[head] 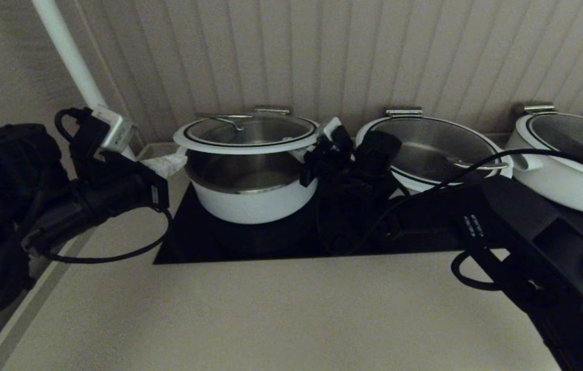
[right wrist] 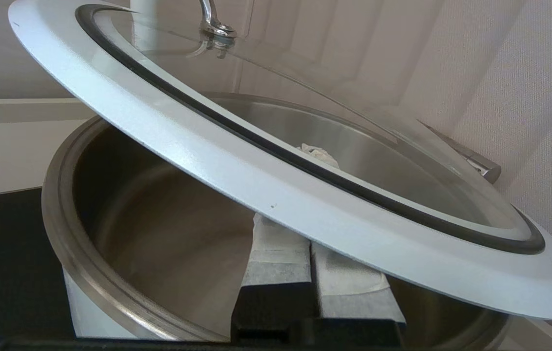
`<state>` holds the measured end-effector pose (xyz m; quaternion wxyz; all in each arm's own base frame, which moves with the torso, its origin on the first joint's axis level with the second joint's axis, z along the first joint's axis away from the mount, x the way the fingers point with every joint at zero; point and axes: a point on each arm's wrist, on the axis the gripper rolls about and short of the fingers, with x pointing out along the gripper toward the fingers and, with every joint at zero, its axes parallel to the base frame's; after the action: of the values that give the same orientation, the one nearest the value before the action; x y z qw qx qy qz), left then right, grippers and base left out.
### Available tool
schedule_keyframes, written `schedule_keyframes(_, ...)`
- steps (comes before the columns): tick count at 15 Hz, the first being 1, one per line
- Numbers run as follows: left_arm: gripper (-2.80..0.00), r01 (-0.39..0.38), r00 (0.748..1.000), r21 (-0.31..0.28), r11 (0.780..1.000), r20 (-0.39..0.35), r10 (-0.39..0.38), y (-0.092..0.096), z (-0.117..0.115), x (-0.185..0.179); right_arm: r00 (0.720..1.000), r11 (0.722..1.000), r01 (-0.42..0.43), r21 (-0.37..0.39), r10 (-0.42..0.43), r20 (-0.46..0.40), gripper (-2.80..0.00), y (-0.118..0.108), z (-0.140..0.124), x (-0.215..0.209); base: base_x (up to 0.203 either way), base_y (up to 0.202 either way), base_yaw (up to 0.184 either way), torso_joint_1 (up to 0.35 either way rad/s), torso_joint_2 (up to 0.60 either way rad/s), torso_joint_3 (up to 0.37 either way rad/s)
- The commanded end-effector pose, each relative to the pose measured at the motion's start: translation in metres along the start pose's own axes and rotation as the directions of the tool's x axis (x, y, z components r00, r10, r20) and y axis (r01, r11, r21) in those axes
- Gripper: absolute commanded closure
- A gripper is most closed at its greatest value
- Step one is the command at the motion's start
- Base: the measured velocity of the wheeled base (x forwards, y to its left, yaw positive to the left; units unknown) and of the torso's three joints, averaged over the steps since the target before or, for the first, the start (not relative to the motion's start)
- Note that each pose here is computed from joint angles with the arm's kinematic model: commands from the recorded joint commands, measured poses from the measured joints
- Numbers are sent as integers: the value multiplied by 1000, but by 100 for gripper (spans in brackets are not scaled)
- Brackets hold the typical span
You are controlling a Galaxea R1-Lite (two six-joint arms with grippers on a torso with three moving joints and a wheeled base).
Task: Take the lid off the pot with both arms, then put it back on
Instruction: Open the pot lid completely
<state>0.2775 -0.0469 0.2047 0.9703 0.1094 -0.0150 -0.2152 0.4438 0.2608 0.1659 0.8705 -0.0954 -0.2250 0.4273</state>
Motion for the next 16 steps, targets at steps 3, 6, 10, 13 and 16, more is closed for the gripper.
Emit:
schedule_keyframes(3, 0, 38, 999, -7, 999, -22, -38, -8, -8, 11, 1000, 1000, 1, -6, -1, 9, 0, -1, 2, 0, 0, 0, 0, 0, 0, 0)
schedule_keyframes(6, 0, 55, 998, -9, 998, -26, -55, -12, -9, 13, 1000, 1000, 1, -8, -1, 14, 0, -1, 4, 1, 0, 0, 0, 0, 0, 0)
schedule_keyframes(10, 0, 60, 997, -15, 998, -50, -60, -12, -17, 19, 1000, 1000, 3, -11, -3, 21, 0, -3, 7, 3, 0, 0, 0, 0, 0, 0)
schedule_keyframes(13, 0, 60, 996, -15, 998, -58, -61, -11, -21, 29, 1000, 1000, 4, -15, -3, 30, 0, -4, 9, 5, 0, 0, 0, 0, 0, 0)
schedule_keyframes(16, 0, 55, 998, -8, 998, -43, -55, -6, -20, 44, 1000, 1000, 4, -15, -3, 30, 0, -4, 9, 5, 0, 0, 0, 0, 0, 0)
